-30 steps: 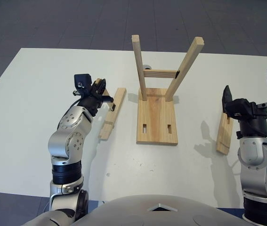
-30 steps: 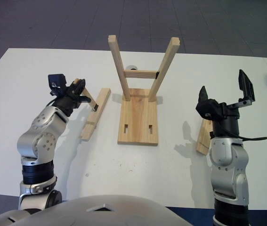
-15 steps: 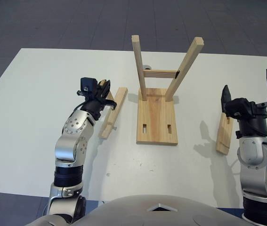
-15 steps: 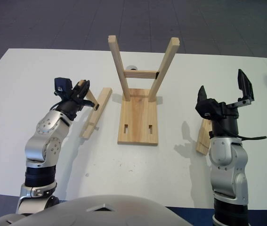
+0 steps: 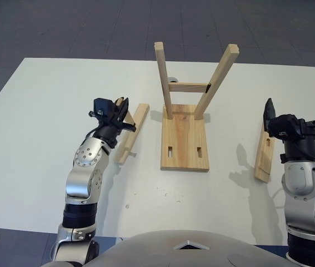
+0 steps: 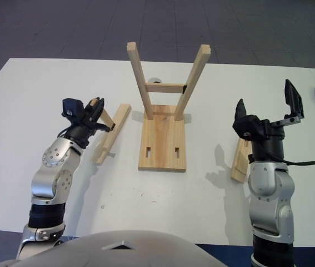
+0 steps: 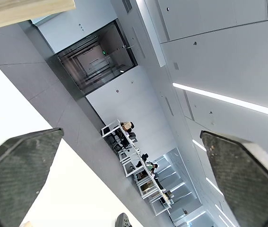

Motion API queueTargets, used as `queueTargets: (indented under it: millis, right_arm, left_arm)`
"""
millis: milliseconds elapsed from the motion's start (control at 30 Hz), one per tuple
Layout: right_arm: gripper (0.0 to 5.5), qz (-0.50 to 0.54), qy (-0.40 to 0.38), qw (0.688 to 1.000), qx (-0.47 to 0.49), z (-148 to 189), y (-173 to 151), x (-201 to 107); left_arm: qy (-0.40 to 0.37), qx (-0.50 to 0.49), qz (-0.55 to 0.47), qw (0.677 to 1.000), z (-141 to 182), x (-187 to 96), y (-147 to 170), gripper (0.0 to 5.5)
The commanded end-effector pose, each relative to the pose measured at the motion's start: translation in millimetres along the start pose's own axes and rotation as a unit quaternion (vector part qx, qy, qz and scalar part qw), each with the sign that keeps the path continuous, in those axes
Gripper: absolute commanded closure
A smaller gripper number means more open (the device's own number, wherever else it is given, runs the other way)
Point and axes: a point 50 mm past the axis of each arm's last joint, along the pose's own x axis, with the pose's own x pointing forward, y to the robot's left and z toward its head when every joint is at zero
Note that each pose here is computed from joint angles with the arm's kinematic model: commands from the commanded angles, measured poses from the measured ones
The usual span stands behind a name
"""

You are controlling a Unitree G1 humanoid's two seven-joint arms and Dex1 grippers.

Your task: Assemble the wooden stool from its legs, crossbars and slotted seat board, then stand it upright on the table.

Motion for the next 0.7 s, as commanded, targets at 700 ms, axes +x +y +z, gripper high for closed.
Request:
queueTargets:
  millis: [700]
  right_arm:
    - [0.1,-0.017,-0.006,1.0,-0.002,5,-10,6]
  left_arm:
    - [0.201,-0.082,0.073,0.973,-68,-25,38,5.08]
